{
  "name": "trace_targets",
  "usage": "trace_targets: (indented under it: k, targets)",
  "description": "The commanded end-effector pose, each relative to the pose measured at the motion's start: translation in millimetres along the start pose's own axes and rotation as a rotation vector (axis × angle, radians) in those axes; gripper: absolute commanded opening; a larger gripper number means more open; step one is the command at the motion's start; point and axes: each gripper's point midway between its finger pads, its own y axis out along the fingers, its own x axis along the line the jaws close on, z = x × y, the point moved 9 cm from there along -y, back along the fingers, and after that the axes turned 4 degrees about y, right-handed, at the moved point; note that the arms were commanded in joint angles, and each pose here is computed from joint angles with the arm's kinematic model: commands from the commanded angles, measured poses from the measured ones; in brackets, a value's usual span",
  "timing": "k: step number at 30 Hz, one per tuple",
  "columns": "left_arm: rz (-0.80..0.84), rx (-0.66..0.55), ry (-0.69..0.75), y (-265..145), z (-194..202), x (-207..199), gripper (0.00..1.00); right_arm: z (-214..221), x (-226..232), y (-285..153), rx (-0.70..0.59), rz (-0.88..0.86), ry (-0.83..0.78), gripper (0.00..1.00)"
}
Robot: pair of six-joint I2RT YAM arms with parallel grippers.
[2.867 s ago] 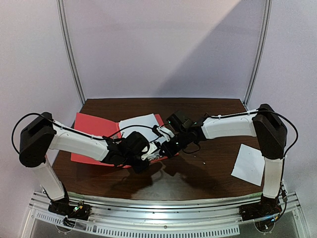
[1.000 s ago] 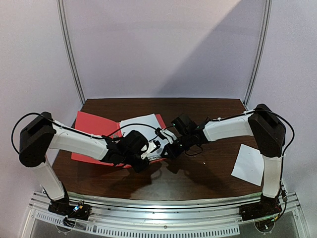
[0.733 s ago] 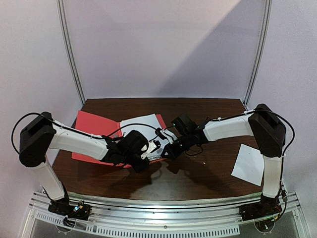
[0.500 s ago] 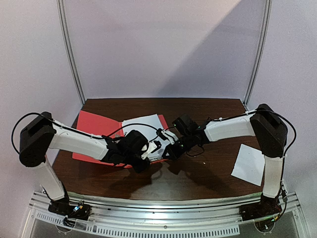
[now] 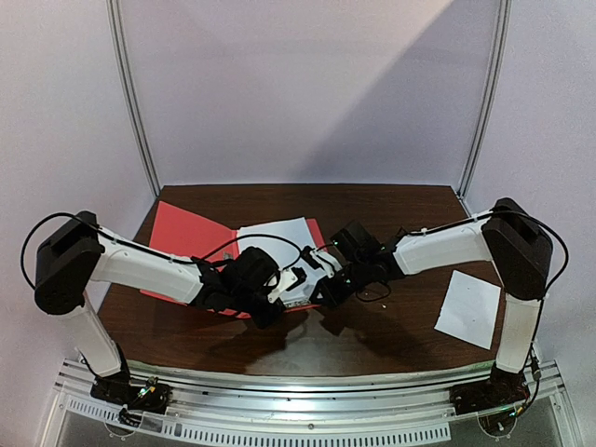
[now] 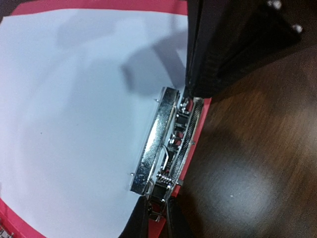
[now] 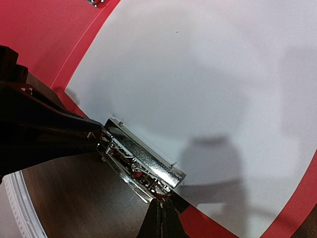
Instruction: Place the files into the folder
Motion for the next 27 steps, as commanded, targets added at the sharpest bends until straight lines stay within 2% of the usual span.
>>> trace_targets:
  k: [1,7,17,27]
  targets:
    - [0.105,0.121,-0.056,7,31,-22,0.0,65,-12,13,0.246,0.109,0.087,0.0]
    - [0.11,0.121,-0.063,11,32,-26,0.0,71,-6,7,0.219,0.076,0.084,0.0]
    - [0.103,0.152,-0.059,14,36,-27,0.0,92,-23,21,0.295,0.17,0.107,0.0]
    - [0.085,0.193,-0.053,22,40,-26,0.0,59,5,-10,0.203,0.064,0.066,0.0]
